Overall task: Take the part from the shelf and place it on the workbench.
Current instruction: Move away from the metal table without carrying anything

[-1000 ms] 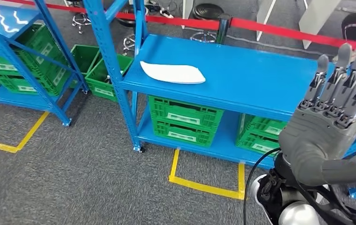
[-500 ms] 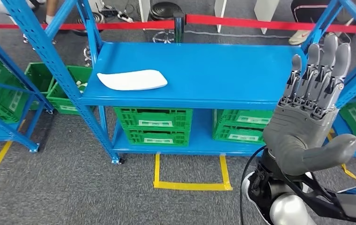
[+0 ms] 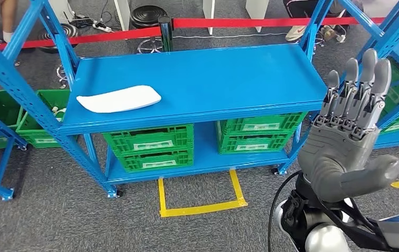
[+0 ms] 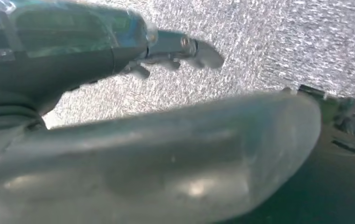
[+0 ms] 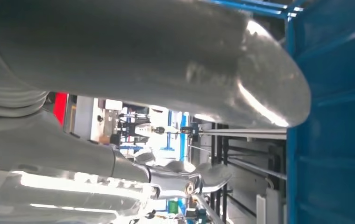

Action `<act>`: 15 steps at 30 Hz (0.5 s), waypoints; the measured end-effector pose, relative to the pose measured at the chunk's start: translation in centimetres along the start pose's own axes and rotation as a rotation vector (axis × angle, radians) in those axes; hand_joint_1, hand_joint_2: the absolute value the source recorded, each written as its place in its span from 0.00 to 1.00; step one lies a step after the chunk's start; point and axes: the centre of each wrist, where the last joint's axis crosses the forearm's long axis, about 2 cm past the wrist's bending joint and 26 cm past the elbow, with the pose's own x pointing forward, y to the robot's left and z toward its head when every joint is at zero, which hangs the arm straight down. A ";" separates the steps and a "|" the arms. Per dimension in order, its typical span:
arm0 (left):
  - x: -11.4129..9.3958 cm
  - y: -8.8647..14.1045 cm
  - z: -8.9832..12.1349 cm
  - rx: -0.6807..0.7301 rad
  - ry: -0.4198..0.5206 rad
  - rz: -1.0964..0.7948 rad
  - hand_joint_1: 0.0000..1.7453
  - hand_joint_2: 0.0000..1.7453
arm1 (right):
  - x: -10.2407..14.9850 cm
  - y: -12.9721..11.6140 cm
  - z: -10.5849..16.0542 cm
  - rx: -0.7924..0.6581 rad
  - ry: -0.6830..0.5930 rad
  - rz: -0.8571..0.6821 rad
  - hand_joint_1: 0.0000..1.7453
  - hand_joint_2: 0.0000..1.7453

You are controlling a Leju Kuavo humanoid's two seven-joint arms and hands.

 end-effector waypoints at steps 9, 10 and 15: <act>0.0 -0.3 0.1 0.003 0.004 0.007 0.00 0.00 | -1.1 -0.1 1.5 0.023 0.161 -0.026 0.00 1.00; 0.0 -0.4 0.1 0.002 0.005 0.009 0.00 0.00 | -1.6 -0.1 2.0 0.036 0.218 -0.054 0.00 1.00; 0.3 -0.9 0.2 -0.001 0.008 0.015 0.00 0.00 | -5.8 -0.3 5.8 0.133 0.548 -0.068 0.00 1.00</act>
